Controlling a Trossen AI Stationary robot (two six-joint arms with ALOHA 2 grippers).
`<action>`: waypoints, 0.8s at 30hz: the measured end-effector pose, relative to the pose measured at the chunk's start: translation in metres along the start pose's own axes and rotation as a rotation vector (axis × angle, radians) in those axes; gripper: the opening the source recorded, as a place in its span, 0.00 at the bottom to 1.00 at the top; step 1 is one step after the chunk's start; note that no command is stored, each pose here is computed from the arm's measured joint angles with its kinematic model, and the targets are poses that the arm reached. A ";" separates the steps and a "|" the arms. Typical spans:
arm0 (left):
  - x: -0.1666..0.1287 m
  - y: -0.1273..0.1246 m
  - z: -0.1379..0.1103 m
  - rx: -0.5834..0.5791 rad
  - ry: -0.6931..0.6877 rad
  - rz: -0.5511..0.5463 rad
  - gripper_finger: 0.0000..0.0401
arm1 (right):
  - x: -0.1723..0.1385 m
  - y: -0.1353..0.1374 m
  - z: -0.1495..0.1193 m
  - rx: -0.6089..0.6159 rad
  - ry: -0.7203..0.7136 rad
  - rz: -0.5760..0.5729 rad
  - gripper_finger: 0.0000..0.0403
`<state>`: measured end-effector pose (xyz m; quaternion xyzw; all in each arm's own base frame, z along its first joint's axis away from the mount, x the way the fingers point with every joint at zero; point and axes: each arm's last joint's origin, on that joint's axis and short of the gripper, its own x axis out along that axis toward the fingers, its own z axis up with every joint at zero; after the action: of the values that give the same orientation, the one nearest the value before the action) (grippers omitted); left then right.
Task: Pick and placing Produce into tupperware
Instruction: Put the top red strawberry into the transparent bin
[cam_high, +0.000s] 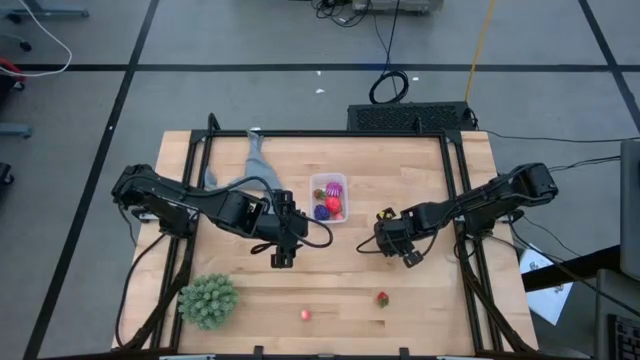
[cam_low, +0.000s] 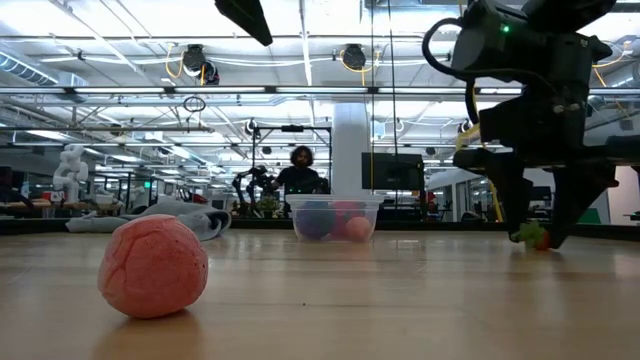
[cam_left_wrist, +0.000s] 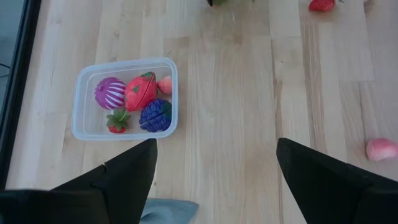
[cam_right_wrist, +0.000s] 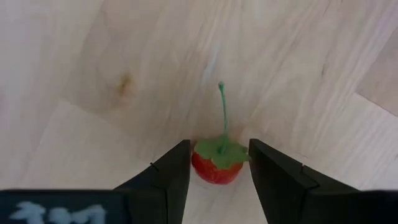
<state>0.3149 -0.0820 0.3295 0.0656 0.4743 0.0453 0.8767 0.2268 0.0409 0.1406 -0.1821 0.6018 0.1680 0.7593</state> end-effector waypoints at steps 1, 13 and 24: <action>0.000 0.000 0.000 0.000 0.000 0.000 0.84 | 0.000 0.000 0.000 0.000 0.000 0.000 0.39; 0.000 0.000 0.000 -0.001 0.000 0.000 0.84 | 0.000 0.000 -0.001 0.060 0.011 0.003 0.38; 0.000 0.000 0.000 -0.001 0.000 0.000 0.84 | 0.000 0.000 -0.001 0.079 0.010 0.002 0.27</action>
<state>0.3150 -0.0819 0.3295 0.0651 0.4743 0.0457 0.8768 0.2259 0.0404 0.1405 -0.1523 0.6119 0.1439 0.7627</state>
